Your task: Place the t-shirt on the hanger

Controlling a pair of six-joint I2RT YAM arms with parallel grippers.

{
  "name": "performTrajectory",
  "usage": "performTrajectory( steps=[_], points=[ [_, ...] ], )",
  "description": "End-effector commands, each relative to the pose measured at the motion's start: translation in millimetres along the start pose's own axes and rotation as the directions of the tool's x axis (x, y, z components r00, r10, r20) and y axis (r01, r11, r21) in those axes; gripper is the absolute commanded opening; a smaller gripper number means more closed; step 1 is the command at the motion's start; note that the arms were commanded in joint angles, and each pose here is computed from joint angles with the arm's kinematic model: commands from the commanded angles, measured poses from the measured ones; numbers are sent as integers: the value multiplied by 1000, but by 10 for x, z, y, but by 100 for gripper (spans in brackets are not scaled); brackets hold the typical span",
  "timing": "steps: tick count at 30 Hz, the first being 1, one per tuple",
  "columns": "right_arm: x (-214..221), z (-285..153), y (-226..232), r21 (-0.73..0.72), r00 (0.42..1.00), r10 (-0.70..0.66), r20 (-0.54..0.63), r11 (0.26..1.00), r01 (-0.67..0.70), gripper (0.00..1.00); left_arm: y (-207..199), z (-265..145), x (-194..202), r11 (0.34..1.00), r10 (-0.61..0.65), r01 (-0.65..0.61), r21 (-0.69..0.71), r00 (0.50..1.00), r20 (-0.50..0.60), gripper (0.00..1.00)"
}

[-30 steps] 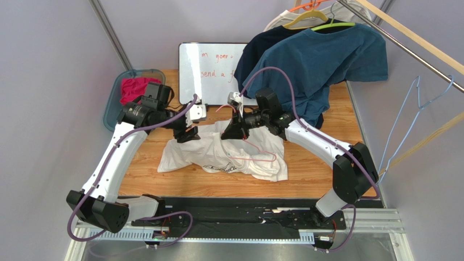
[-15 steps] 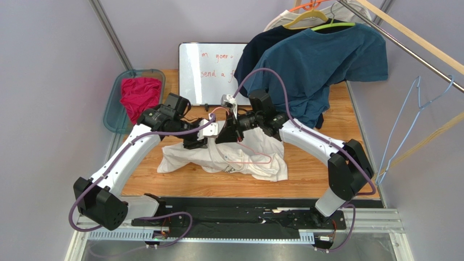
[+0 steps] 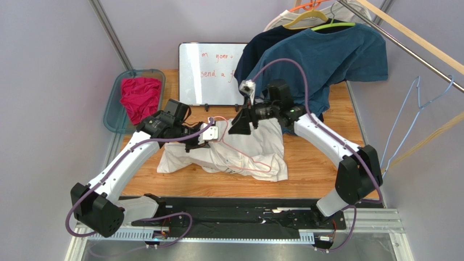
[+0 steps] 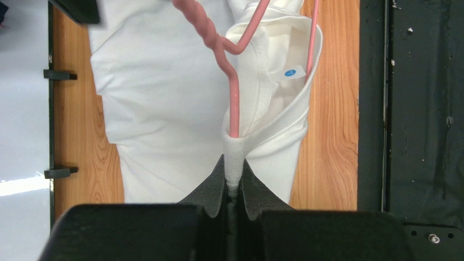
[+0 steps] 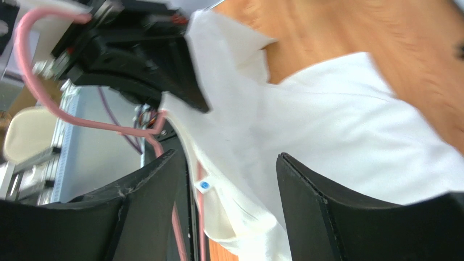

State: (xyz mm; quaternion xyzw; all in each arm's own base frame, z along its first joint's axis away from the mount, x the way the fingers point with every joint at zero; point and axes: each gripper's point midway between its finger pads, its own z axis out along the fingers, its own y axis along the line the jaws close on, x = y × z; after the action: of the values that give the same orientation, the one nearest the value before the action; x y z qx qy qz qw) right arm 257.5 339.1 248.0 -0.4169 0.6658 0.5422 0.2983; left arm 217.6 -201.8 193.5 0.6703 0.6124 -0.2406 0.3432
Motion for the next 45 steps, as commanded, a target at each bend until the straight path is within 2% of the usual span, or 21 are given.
performTrajectory(
  steps=[1,6,12,18,25,27,28,29,32,35,38,41,45],
  points=[
    [-19,-416,-141,194,996,90,26,977,-93,71,-136,-58,-211,995,95,-96,8,991,95,0],
    [529,-427,-415,353,971,214,-105,921,-165,70,-153,-81,-280,991,131,-132,2,986,105,0],
    [1134,-328,-458,435,908,309,-284,885,-165,66,-143,-106,-362,990,140,-139,-14,984,112,0],
    [1447,-285,-376,464,855,333,-399,877,-126,66,-162,-117,-374,991,135,-134,-17,984,117,0],
    [1663,-240,-377,488,811,342,-474,869,-81,61,-135,-115,-362,991,136,-133,-33,985,111,0],
    [1685,-275,-398,506,799,354,-486,859,-73,54,-124,-125,-352,993,118,-114,-42,988,103,0],
    [1701,-296,-414,516,795,357,-491,854,-65,46,-96,-140,-332,993,109,-104,-60,990,86,0],
    [1727,-359,-445,539,786,363,-500,841,-46,23,-81,-163,-313,993,95,-89,-73,992,80,0],
    [1786,-566,-497,581,772,400,-494,812,-49,0,-72,-259,-262,993,57,-48,-110,995,79,0],
    [1839,-821,-550,625,769,445,-459,777,-77,0,15,-409,-132,983,18,-3,-183,997,78,0],
    [1918,-1020,-580,659,768,471,-433,747,-87,0,149,-510,92,959,22,-22,-281,1000,-3,0],
    [1858,-1154,-572,678,794,460,-398,730,-83,0,175,-517,275,947,50,-73,-314,996,-80,0],
    [1641,-1272,-527,687,836,410,-364,724,-56,0,236,-471,477,948,6,-55,-313,988,-155,0]
  ],
)
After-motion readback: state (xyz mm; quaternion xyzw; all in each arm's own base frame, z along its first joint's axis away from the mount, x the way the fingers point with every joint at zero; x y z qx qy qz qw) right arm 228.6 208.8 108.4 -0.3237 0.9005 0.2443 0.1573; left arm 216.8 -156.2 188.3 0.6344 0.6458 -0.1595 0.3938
